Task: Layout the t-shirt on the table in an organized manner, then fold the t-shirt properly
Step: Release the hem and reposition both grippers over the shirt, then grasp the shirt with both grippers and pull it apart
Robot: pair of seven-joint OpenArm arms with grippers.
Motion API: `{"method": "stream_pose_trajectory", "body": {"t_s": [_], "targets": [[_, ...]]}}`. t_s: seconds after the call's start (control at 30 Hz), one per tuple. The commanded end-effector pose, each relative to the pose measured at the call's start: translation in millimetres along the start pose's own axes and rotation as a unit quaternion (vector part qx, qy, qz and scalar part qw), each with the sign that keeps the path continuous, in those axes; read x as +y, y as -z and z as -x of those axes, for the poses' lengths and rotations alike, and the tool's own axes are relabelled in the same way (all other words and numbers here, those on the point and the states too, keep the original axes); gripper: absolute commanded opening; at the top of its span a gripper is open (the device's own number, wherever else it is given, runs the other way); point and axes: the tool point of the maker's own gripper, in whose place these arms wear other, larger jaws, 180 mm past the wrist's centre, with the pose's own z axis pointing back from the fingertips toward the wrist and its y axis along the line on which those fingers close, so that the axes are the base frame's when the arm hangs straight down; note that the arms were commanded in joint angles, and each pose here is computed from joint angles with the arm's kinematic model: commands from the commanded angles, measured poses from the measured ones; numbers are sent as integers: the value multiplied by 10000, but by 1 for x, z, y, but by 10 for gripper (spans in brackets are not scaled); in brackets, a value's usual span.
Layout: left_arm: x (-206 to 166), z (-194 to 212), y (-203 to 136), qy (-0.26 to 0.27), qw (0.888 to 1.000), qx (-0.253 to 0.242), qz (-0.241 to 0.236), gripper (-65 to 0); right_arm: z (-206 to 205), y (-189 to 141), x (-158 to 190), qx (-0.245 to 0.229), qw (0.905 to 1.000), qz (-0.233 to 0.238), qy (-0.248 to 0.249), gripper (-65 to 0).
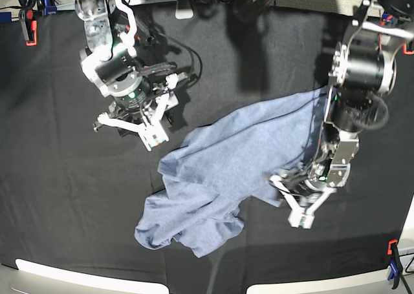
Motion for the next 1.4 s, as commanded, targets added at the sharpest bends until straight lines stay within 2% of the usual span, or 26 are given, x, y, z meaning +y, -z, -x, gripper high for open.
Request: {"method": "stream_pose_trajectory", "body": {"t_s": [0.0,0.1,0.3,0.4,0.47,0.5,0.53,0.6,0.67,0.77,0.9,1.0,1.17,1.27,1.37], "targets": [[6,-39,-1,35,9990,-443,-34,-434,-14,-4,-5,-242,9997,66,-8,-375],[1,-37,0,36,9991,-427,40,-434,-14,-4,-5,-244,9997,66,-8,-375],[-41,-26,4,254,9974,-180,655,-434,-13,-4,-5,-241,9997,68,-8,-375],[-51,-24,5,253,9967,-111,770,-441,-13,-4,-5,-239,9997,69,-9,-375],[-52,-22,5,256,9967,-44,775,-534,-13,-4,-5,-221,9997,71,-10,-375],[-52,-20,5,259,9967,-2,774,-614,-13,-4,-5,-222,9997,69,-9,-375],[-52,-20,5,258,9967,1,774,-650,-13,-4,-5,-224,9997,69,-9,-375],[-51,-20,5,228,9968,8,766,-650,-14,-4,-5,-246,9997,70,-10,-375],[-46,-25,2,-76,9968,43,794,-650,-16,-4,-5,-326,9994,71,-11,-375],[-40,-34,-11,-337,9940,28,1042,-650,-20,-4,-6,-425,9991,75,-15,-375],[-33,-44,-47,-171,9907,-342,1307,-650,-25,-4,-8,-534,9985,124,-46,-375],[-42,-42,-89,3,9850,-733,1563,-650,-33,-5,-12,-738,9971,172,-40,-375],[-95,-25,-171,728,9672,-1286,2064,-650,-43,-5,-19,-862,9959,250,-63,-375],[-130,-16,-216,842,9548,-1518,2412,-650,-51,-5,-24,-951,9950,310,-78,-375],[-149,-2,-243,821,9499,-1508,2612,-650,-62,-6,-23,-1148,9932,208,11,-375]]}}
